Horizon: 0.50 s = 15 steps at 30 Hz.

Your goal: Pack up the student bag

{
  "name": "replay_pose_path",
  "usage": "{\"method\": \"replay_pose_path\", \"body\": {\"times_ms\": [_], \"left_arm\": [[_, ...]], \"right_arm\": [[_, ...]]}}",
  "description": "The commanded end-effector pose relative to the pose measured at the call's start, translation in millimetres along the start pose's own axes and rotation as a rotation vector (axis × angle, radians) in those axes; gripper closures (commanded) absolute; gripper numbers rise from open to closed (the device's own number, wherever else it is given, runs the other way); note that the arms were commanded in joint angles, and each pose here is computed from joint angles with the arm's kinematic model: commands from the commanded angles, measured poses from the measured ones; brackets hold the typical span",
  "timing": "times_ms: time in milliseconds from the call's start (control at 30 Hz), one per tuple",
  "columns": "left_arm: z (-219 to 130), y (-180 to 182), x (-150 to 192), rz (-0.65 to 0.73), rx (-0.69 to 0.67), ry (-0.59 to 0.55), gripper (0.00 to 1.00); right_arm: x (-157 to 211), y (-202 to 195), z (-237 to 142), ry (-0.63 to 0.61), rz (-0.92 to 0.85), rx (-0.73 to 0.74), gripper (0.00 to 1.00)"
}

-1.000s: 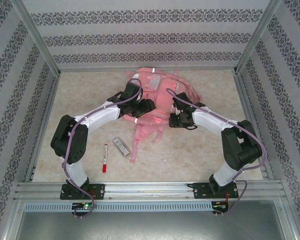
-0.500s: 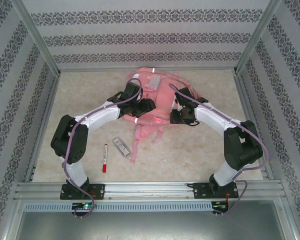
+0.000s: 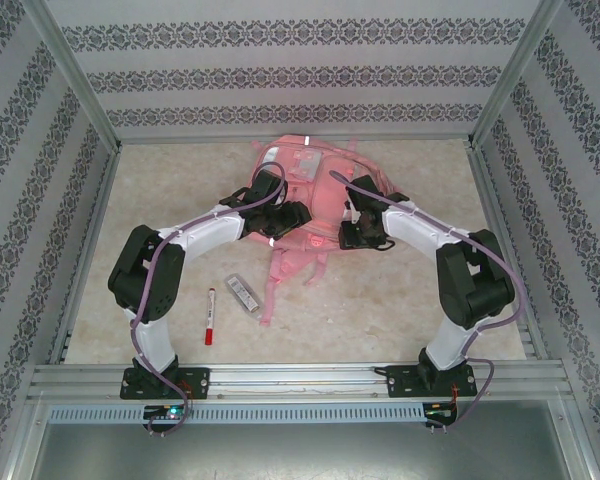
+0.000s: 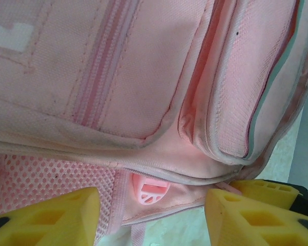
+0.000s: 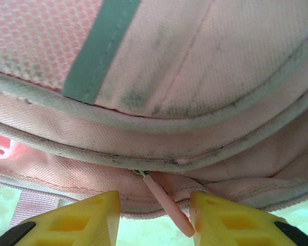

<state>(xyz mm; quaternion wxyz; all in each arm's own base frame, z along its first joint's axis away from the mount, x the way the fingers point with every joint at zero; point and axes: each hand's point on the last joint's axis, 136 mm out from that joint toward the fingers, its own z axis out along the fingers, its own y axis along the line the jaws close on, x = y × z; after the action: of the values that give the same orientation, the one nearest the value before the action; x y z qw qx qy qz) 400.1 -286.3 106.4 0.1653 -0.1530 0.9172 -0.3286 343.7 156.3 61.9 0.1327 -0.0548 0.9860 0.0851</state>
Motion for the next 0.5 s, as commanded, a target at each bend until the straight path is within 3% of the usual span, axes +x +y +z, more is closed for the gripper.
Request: {"method": "replay_pose_path", "body": {"times_ms": [0,133,467], "left_arm": [[11.0,1.4,2.8,-0.008,0.001,-0.007,0.44],[16.8,7.2,2.7,-0.018,-0.007,-0.001,0.44],[23.1,15.5,3.7,-0.046,-0.004,0.021,0.44]], "right_arm": [[-9.3,0.5,-16.3,-0.024,-0.089,-0.017,0.6],[-12.8,4.2,-26.8,-0.046,-0.15,-0.076,0.59],[1.1,8.0,1.4,0.077,-0.088,-0.164,0.6]]}}
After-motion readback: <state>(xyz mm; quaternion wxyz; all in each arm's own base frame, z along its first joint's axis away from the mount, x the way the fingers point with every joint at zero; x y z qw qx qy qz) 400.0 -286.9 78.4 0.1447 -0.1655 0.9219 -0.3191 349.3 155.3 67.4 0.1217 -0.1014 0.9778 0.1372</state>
